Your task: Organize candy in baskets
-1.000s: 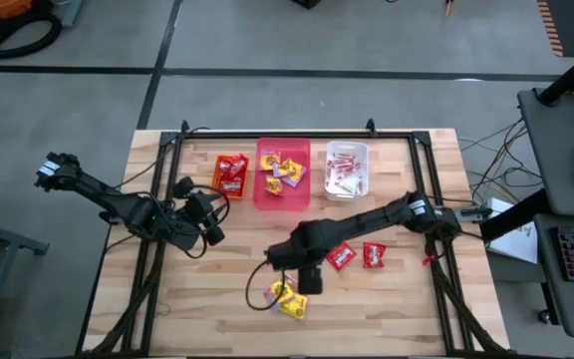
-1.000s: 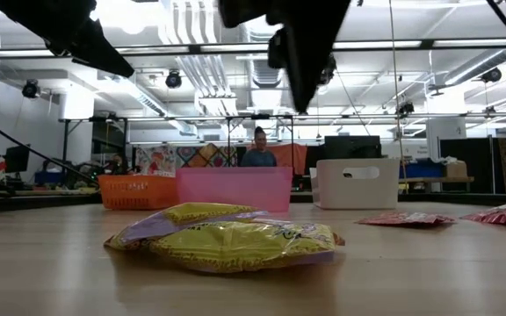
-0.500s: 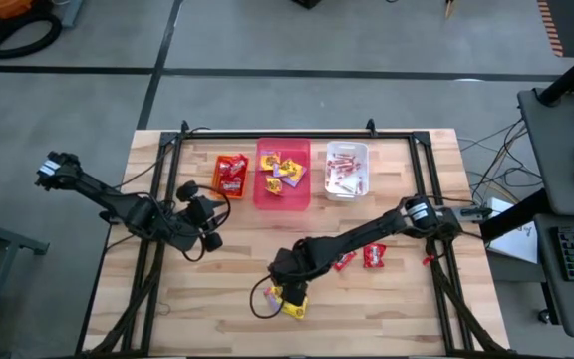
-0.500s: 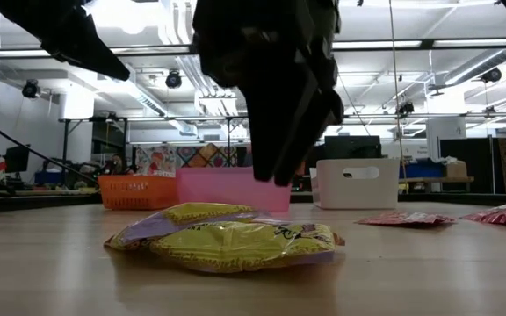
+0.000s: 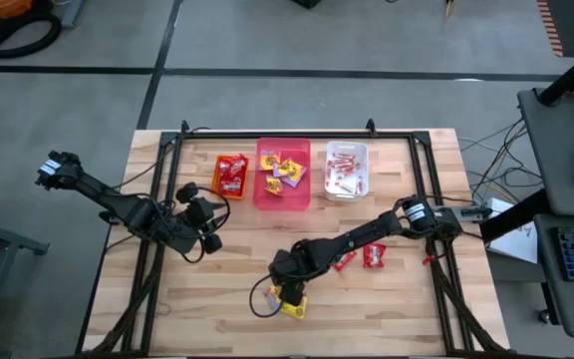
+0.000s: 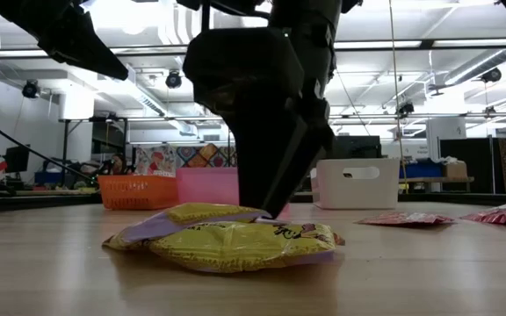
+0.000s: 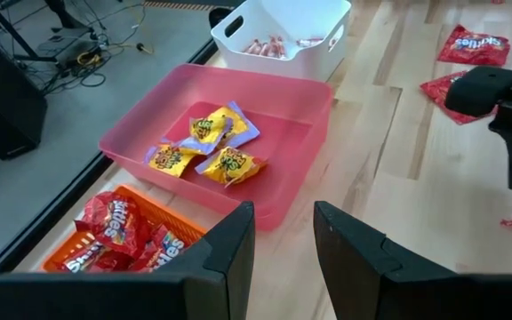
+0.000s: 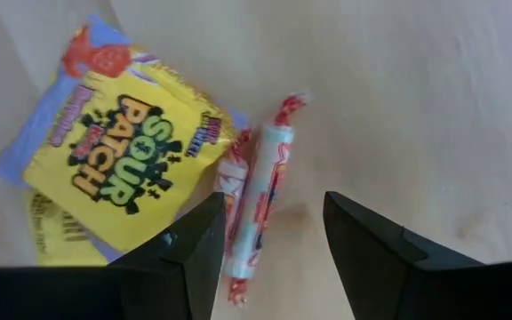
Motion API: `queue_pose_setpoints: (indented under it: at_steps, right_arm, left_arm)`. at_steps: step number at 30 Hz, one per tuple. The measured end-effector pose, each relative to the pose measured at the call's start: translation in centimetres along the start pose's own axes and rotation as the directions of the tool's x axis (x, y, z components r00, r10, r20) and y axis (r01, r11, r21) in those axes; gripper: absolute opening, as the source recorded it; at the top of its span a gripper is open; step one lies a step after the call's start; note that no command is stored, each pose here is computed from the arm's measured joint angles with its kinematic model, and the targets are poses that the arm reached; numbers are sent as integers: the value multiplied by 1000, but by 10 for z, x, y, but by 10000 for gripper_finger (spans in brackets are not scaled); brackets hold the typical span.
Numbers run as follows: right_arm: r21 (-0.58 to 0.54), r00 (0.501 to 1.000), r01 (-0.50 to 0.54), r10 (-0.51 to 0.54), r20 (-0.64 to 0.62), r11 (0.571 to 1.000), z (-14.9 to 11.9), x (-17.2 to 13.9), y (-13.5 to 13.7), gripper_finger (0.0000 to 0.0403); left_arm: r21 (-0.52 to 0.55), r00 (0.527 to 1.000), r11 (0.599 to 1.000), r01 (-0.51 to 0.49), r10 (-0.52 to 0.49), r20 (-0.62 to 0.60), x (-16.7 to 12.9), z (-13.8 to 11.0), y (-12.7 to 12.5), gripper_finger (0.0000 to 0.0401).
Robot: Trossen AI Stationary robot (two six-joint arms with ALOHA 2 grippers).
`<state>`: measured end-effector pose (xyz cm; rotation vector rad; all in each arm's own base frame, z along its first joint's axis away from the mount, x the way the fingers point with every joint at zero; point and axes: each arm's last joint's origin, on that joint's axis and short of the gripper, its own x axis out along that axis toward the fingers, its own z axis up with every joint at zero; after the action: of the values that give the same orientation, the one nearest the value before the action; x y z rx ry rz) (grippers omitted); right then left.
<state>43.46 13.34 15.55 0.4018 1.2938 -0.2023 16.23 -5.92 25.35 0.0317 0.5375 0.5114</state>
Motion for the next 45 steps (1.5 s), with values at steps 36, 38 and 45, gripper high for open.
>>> queue_pose_setpoints:
  at_steps: [36, 38, 45]
  right_arm:
    - [25, 989, 143, -142, -50, 989, 8, -27, -34, 181]
    - [14, 989, 142, -141, -50, 990, 7, -26, -33, 179]
    - [-27, 984, 157, -158, -76, 987, 3, 6, -32, 146]
  left_arm:
    - [6, 1000, 1000, 4, -4, -12, 2, -1, -2, 102]
    - [13, 1000, 1000, 1, -1, -17, 3, -2, -4, 102]
    - [38, 999, 999, -13, 15, -41, 10, -5, -10, 102]
